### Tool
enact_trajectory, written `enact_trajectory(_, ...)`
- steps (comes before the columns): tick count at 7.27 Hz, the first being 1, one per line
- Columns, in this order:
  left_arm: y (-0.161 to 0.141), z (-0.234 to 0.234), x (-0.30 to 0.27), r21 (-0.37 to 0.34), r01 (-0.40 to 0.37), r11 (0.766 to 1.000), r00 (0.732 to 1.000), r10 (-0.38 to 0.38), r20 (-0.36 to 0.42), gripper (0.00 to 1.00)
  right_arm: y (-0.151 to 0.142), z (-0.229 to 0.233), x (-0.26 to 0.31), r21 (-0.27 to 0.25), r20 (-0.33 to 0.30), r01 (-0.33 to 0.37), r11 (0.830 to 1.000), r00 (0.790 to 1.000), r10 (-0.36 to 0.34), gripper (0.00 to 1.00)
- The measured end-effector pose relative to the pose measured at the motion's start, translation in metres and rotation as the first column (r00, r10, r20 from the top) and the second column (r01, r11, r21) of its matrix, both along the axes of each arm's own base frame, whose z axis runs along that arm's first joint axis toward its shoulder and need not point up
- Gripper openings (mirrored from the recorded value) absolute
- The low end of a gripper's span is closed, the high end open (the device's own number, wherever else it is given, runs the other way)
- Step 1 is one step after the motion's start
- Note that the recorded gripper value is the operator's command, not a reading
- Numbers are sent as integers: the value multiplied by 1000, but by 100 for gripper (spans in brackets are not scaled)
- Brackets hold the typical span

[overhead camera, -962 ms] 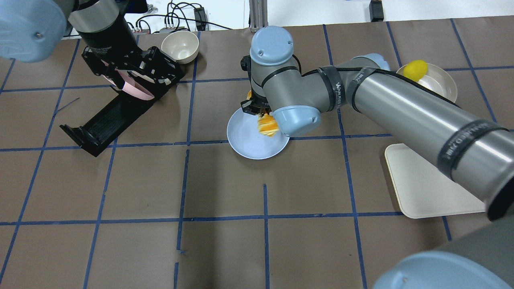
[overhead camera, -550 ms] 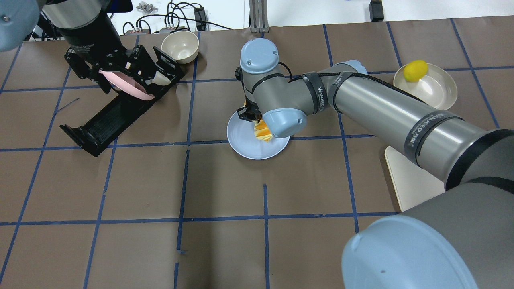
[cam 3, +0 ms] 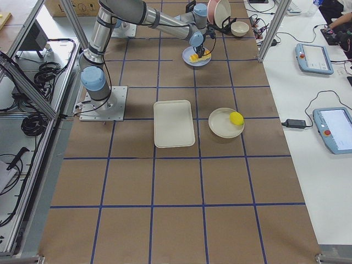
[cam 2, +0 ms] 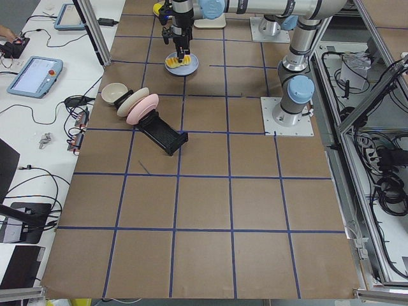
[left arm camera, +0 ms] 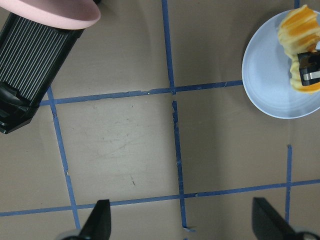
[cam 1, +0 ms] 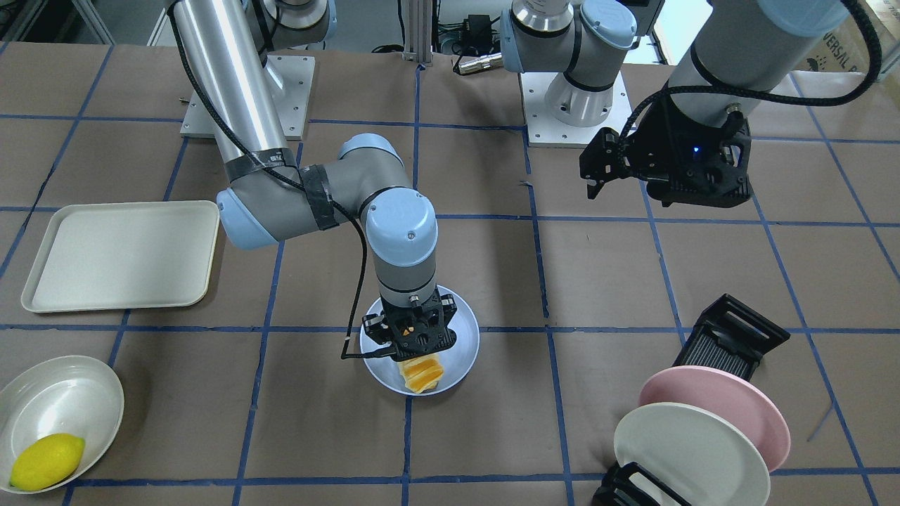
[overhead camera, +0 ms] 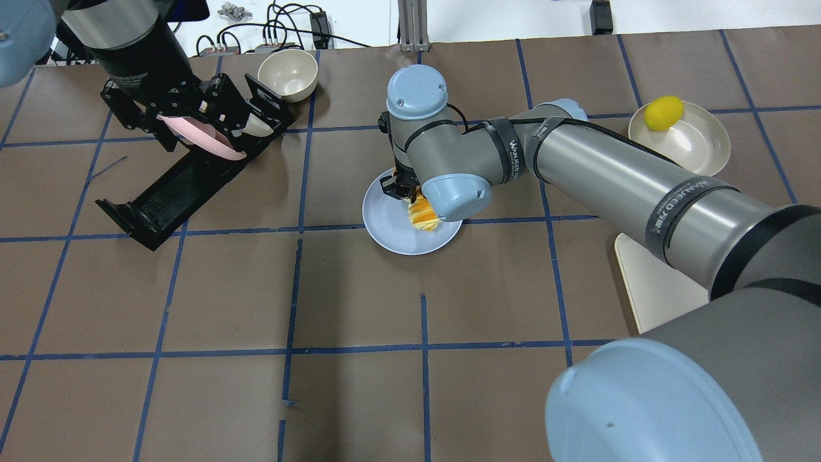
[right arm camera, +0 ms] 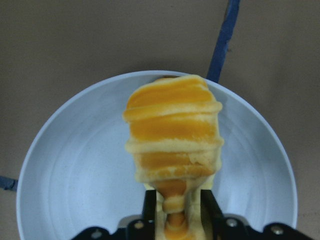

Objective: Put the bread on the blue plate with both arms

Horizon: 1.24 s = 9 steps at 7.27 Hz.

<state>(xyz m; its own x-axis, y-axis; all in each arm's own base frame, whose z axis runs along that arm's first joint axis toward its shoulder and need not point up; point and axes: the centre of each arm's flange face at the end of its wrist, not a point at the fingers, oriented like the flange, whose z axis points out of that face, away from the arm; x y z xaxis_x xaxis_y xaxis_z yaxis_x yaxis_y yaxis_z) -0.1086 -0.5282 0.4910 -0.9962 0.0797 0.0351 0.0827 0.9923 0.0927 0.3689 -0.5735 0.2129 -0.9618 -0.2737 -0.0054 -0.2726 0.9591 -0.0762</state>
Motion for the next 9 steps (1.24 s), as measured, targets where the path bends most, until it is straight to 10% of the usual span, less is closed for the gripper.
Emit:
enact_trajectory(4, 0, 1, 1, -4, -2, 1000, 1000, 2, 0, 100, 18, 83, -20, 52, -24, 20, 998, 1000, -18, 100)
enact_trajectory(9, -1, 7, 1, -18, -7, 1000, 1000, 7, 12, 100, 27, 229, -140, -84, -7, 183, 980, 983, -184, 99)
